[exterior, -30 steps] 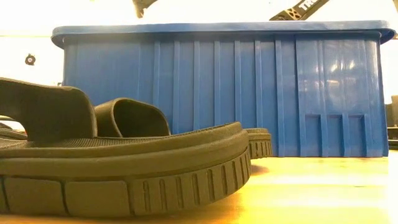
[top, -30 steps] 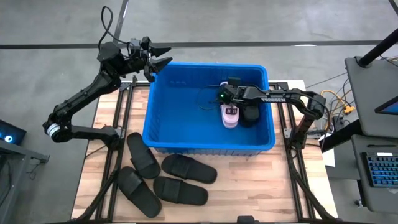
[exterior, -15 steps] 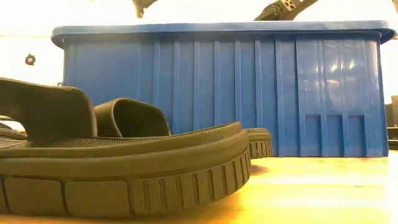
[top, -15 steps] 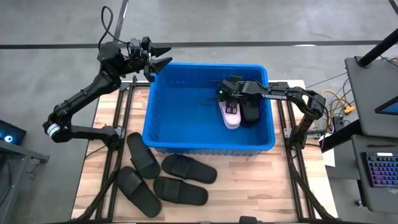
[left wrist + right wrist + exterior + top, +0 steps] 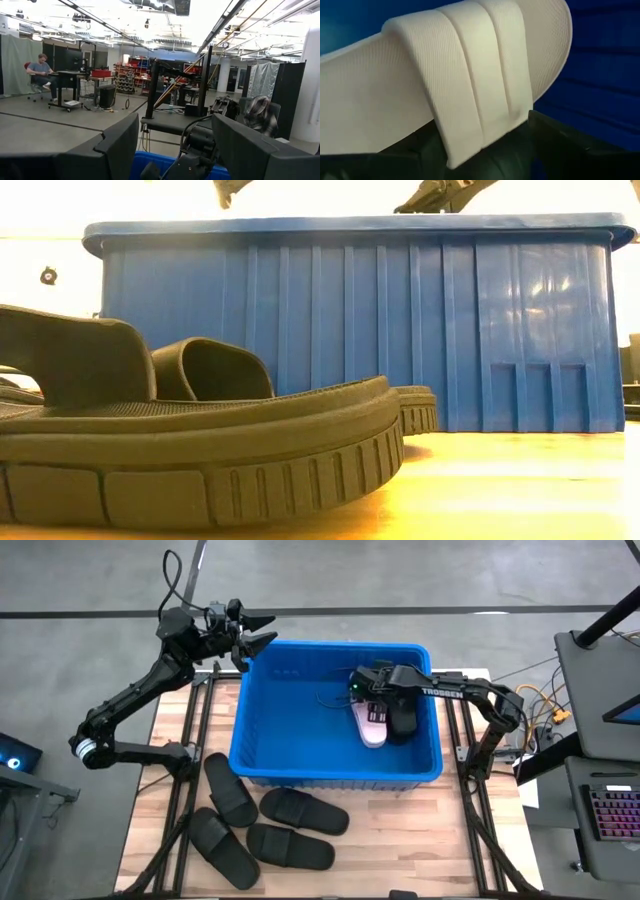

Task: Pick and place slides into bin
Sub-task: Put the pink slide into the blue container, then put the black slide into the blue container

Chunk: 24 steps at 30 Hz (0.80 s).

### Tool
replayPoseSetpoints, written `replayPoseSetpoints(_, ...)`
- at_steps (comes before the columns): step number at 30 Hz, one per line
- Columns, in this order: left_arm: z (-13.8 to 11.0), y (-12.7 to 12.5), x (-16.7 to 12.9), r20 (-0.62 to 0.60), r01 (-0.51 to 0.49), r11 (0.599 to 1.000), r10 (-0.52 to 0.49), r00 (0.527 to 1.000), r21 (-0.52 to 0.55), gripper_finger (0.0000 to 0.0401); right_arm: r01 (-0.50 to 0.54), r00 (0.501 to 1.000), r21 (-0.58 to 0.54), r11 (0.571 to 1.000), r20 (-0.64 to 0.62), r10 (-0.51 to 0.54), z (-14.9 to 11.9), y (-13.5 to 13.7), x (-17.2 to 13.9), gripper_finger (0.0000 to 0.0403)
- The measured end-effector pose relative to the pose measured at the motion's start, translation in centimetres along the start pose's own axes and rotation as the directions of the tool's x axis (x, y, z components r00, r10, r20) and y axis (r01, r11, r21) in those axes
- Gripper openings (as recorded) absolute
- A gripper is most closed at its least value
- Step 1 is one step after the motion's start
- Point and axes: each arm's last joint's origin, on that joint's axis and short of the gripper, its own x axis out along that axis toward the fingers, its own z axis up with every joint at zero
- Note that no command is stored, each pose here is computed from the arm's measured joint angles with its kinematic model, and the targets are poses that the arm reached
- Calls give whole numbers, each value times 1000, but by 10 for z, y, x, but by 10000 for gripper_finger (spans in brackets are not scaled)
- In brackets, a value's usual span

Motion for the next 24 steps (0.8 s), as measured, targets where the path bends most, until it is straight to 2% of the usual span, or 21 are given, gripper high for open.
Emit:
replayPoseSetpoints(9, 0, 0, 0, -1, 1, 1000, -1, 1000, 1, 238, -66, 998, -13, 998, -8, 66, 2, -9, -19, 251)
replayPoseSetpoints(14, 0, 0, 0, -1, 2, 1000, -2, 1000, 0, 238, -89, 996, 37, 995, -17, 90, 2, -16, -33, 249)
replayPoseSetpoints(20, 2, -4, -3, -13, 60, 998, -60, 998, 0, 238, -65, 995, 226, 972, 87, 46, 7, -37, -65, 238)
replayPoseSetpoints(24, 3, -8, -8, -42, 63, 998, -63, 997, -19, 238, -71, 973, 376, 924, 232, -20, 5, -55, -103, 230)
